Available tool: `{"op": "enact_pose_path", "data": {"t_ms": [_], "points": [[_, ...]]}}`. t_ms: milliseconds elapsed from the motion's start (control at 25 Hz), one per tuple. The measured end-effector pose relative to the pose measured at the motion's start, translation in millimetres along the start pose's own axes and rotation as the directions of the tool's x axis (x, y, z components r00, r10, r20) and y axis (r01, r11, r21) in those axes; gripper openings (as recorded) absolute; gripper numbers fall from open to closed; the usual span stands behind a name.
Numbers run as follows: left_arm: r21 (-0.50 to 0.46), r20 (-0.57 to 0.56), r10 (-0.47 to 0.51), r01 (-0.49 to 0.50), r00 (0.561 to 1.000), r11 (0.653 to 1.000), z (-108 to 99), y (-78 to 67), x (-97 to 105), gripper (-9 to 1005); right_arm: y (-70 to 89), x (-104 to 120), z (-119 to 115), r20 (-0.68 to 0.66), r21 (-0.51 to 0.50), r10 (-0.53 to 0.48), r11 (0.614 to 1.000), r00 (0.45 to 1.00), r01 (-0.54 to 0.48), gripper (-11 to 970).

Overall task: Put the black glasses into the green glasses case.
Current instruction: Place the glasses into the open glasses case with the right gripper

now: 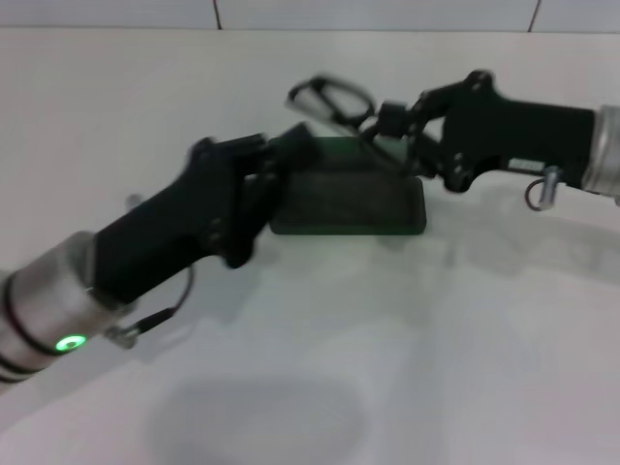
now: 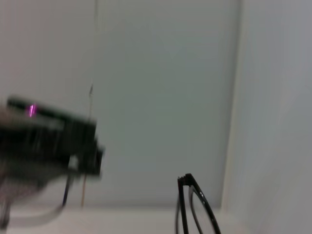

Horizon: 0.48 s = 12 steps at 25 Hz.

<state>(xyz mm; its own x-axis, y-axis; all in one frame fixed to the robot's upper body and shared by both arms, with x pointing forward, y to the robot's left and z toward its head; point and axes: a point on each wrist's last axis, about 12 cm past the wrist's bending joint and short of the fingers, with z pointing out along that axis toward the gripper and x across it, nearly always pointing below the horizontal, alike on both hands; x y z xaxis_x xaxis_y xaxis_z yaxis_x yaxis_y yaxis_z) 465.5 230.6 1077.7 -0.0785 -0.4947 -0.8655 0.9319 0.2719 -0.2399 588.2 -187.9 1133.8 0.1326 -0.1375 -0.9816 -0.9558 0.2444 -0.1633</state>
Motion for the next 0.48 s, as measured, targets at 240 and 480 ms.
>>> {"op": "enact_pose_path", "data": {"t_ms": [240,480], "points": [[-0.015,0.003,0.023,-0.023,1.000,1.000,-25.2,-9.9,-4.6,24,2.1,-5.3,25.2,-0.230,-0.096,-0.125,0.990,0.965,0.106,34],[-0.024,-0.004,0.028,-0.028,1.000,0.999,-25.8,-16.1,4.0,25,4.4,-17.0,49.0,-0.394,-0.122,-0.276,0.961,0.877,0.247,34]]}}
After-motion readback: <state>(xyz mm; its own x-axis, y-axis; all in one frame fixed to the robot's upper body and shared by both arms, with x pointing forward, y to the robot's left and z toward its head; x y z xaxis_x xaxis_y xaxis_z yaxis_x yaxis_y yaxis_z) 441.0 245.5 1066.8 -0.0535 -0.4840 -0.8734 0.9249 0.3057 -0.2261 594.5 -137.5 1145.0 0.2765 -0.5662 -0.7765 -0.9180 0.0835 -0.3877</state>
